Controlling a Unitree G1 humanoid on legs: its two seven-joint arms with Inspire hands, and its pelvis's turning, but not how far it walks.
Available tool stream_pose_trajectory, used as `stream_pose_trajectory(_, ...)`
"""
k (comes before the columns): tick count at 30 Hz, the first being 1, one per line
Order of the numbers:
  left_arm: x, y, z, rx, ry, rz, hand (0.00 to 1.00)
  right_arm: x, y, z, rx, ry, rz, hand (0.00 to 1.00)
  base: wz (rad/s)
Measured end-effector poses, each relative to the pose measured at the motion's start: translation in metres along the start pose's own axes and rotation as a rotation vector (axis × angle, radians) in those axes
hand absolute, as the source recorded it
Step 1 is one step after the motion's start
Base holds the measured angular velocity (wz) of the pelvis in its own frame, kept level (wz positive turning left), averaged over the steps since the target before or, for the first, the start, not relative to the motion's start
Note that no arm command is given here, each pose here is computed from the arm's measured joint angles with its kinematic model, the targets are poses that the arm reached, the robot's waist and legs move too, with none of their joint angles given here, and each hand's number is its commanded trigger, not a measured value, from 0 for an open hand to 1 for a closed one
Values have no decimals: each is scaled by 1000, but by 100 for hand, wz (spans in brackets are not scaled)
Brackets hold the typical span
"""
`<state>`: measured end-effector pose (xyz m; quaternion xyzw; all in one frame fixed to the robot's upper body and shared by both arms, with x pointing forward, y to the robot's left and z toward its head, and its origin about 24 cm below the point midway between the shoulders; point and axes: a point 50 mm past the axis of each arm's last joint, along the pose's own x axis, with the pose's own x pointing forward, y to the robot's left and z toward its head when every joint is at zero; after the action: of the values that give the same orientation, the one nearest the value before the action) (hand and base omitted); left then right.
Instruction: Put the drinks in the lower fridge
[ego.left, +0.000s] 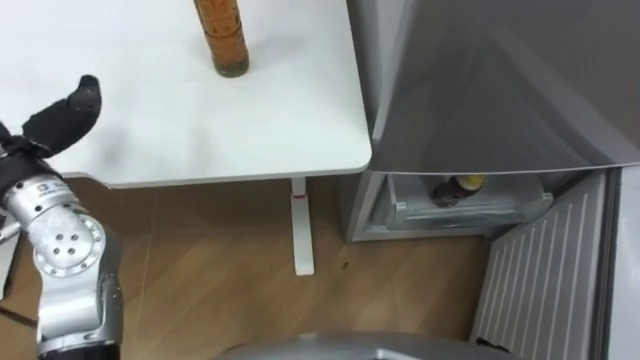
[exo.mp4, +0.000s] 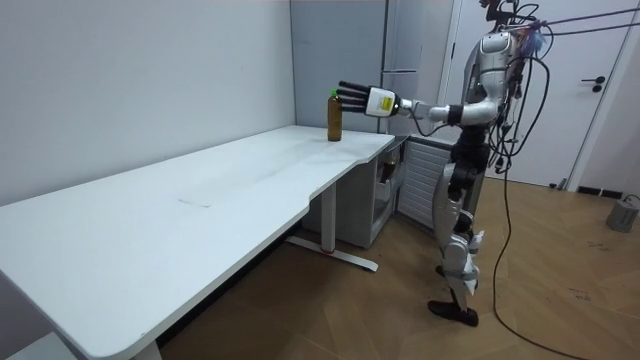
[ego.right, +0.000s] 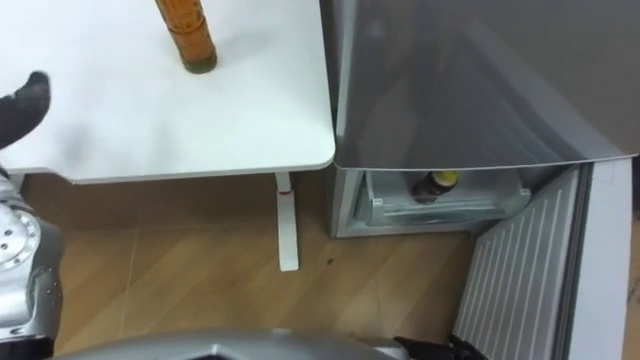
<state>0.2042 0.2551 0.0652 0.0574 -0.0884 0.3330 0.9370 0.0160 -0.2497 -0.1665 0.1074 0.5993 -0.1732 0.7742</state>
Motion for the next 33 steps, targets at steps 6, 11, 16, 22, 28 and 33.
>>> stream_pose_trajectory(6,-3,-21,5,49,-48,-167,0,0,0,2,-2,-25,0,0,-2)
stream_pose_trajectory(11,-8,-32,0,41,-20,-273,0,0,0,0,0,-9,9,0,-5)
stream_pose_trajectory(16,-10,-35,-8,34,39,-343,0,0,1,-1,2,-6,22,0,-7)
stream_pose_trajectory(22,-8,-35,-16,22,92,-355,0,0,0,-1,15,8,20,0,-1)
stream_pose_trajectory(28,-3,-39,-31,30,182,-353,0,0,-3,-2,21,28,10,0,-1)
stream_pose_trajectory(33,-1,-43,-34,-71,258,-354,0,-1,-9,-5,-10,72,-28,0,-12)
